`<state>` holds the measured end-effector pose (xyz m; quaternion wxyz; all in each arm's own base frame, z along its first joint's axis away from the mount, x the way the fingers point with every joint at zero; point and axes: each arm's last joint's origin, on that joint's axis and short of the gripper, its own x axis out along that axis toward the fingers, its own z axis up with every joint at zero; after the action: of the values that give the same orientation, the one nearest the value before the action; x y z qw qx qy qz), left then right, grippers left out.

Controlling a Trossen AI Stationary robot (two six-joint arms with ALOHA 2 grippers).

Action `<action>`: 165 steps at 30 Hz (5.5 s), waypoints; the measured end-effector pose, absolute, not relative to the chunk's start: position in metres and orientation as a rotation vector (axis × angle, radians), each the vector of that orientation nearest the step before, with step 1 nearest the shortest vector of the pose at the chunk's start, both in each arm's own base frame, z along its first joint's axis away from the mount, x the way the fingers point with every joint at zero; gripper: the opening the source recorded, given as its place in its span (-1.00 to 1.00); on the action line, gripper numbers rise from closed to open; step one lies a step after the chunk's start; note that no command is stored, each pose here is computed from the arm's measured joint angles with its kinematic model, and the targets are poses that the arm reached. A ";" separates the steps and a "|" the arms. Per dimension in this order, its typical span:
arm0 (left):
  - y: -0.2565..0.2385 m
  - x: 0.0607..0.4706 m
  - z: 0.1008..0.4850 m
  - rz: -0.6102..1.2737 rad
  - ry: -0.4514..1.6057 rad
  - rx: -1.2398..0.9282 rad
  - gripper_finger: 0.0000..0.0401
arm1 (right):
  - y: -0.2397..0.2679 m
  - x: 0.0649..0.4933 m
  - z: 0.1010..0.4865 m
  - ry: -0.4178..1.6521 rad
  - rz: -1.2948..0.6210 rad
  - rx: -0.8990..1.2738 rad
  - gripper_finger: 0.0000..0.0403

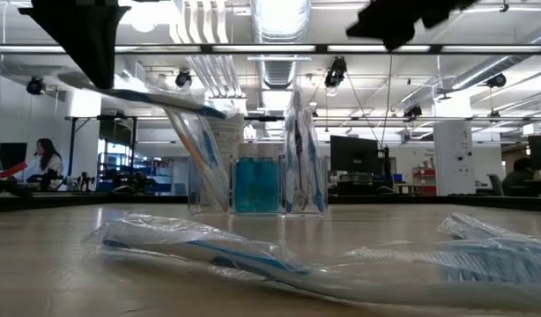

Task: Pick & Place toothbrushing station
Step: Put the blue toothbrush into the transparent organizer

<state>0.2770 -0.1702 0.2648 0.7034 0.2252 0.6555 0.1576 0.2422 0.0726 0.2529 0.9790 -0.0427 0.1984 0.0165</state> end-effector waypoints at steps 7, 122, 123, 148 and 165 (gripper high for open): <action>-0.156 0.286 0.267 0.392 1.454 0.491 -1.00 | 0.097 0.254 0.283 0.355 0.068 -0.186 -0.03; -0.096 0.187 0.314 -0.265 0.093 0.188 -0.98 | 0.084 0.164 0.227 -0.150 0.267 -0.033 -0.87; -0.095 0.183 0.310 -0.264 0.072 0.176 -0.97 | 0.082 0.161 0.222 -0.165 0.270 -0.037 -0.87; -0.075 0.154 0.265 -0.164 -0.086 0.100 -0.97 | 0.041 0.097 0.207 -0.315 0.221 -0.007 -0.86; -0.074 0.153 0.250 -0.134 -0.097 0.113 -0.95 | 0.040 0.090 0.198 -0.326 0.304 0.006 -0.86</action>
<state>0.1534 -0.0742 0.2501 0.9950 0.0564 -0.0487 -0.0669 0.0899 0.0396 0.1981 0.9753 0.0032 -0.1615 0.1509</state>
